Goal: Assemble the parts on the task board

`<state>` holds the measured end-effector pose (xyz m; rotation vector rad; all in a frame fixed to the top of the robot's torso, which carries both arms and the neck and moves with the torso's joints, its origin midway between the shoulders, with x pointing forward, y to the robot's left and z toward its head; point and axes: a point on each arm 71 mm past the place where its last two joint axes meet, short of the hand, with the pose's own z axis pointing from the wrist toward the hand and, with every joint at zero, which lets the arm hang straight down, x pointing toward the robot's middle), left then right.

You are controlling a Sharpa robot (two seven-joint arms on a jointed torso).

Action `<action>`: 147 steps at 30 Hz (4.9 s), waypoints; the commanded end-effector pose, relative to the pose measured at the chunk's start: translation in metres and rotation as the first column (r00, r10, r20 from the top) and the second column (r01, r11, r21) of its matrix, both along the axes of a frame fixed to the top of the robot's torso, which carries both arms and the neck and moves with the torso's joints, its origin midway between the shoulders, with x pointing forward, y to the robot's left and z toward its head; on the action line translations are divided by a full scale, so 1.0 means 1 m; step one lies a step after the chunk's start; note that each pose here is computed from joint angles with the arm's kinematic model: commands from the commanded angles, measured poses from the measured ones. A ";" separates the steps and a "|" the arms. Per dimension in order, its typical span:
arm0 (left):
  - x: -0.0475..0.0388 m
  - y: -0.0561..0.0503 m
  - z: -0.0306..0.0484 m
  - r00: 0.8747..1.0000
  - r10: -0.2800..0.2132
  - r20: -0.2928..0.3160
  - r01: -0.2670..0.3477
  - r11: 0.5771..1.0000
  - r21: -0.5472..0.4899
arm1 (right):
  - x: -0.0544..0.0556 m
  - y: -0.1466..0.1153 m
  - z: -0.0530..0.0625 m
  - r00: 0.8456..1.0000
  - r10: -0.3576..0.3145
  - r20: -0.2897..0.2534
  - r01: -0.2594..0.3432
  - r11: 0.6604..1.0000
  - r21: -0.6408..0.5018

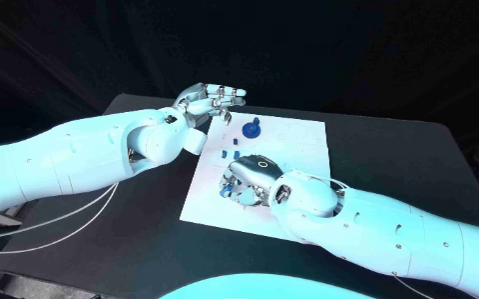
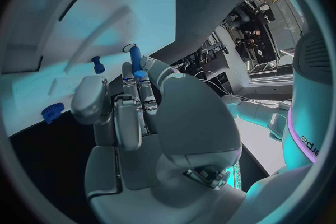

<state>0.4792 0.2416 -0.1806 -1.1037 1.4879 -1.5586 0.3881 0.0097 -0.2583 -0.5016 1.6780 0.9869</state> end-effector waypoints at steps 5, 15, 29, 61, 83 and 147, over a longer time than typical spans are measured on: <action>-0.0005 -0.001 0.0012 1.000 -0.012 0.006 0.012 1.000 -0.012 | 0.001 -0.002 -0.004 0.999 -0.014 0.048 0.016 0.999 -0.038; -0.0005 -0.001 0.0010 1.000 -0.012 0.004 0.012 1.000 -0.011 | 0.000 -0.002 -0.006 0.999 0.002 0.043 0.001 0.997 -0.077; -0.0003 -0.001 0.0008 1.000 -0.013 0.002 0.013 1.000 -0.011 | -0.006 -0.002 0.001 0.996 0.016 0.085 -0.005 0.993 -0.118; 0.0001 -0.003 0.0003 1.000 -0.017 -0.002 0.017 1.000 -0.011 | -0.010 0.018 0.005 0.994 0.038 0.103 -0.026 0.993 -0.118; -0.0007 0.002 -0.0018 1.000 -0.012 -0.009 0.012 1.000 -0.004 | 0.016 -0.084 0.049 0.974 -0.216 -0.071 0.227 0.941 0.252; -0.0040 0.004 -0.0042 1.000 -0.017 -0.016 0.017 1.000 -0.001 | -0.011 -0.162 -0.016 0.788 -0.590 -0.174 0.567 0.807 -0.166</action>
